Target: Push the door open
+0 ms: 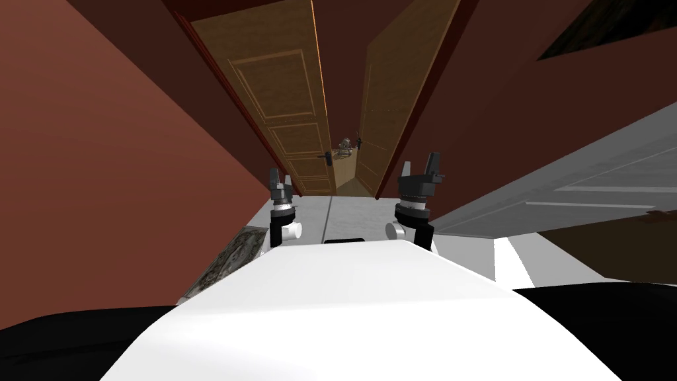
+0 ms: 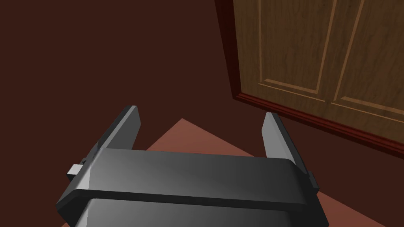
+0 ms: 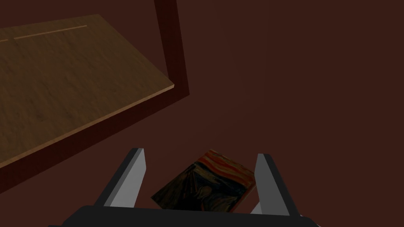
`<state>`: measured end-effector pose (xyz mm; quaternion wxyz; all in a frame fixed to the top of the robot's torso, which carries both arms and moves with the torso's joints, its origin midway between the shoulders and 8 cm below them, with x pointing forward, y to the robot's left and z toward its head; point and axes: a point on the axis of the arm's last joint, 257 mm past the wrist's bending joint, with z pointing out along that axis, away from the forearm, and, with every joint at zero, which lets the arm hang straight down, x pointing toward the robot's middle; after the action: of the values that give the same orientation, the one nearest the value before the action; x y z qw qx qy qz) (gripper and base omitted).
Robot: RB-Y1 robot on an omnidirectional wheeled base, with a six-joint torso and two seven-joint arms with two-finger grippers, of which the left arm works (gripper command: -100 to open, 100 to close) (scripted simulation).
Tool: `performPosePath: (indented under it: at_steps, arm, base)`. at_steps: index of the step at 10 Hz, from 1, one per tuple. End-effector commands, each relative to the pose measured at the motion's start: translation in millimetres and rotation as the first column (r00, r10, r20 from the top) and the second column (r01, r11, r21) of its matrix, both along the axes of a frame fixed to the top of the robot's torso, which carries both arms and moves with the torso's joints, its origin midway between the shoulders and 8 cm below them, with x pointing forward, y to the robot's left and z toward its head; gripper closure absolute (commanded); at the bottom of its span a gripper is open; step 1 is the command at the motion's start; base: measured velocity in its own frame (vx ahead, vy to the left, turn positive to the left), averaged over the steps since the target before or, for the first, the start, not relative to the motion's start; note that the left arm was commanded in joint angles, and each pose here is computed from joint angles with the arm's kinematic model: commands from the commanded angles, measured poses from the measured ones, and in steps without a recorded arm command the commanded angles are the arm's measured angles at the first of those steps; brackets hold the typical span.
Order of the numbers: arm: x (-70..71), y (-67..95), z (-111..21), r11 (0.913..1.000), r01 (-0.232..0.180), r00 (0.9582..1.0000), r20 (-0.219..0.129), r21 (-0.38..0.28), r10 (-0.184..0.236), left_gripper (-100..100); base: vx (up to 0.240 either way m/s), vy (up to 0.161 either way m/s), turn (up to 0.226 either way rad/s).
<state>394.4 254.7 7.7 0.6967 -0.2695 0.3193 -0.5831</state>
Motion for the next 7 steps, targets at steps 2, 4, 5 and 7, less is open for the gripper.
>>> performPosePath:
  at_steps: [2, 4, 5, 7]
  arm:
    - [17.2, -0.2, -19.1, 0.9999, 0.012, 0.9993, -0.035, -0.011, -0.013, -100]
    - [31.8, -0.9, -35.2, 0.9996, 0.021, 0.9974, -0.068, -0.019, -0.022, -100]
    - [39.3, -1.4, -43.1, 0.9994, 0.025, 0.9961, -0.084, -0.024, -0.027, -100]
    - [46.8, -2.0, -51.1, 0.9992, 0.029, 0.9945, -0.100, -0.029, -0.032, -100]
  base:
    - [0.105, -0.001, -0.018]
    - [0.099, 0.019, -0.019]
    - [0.096, 0.019, -0.016]
    - [0.081, 0.012, -0.014]
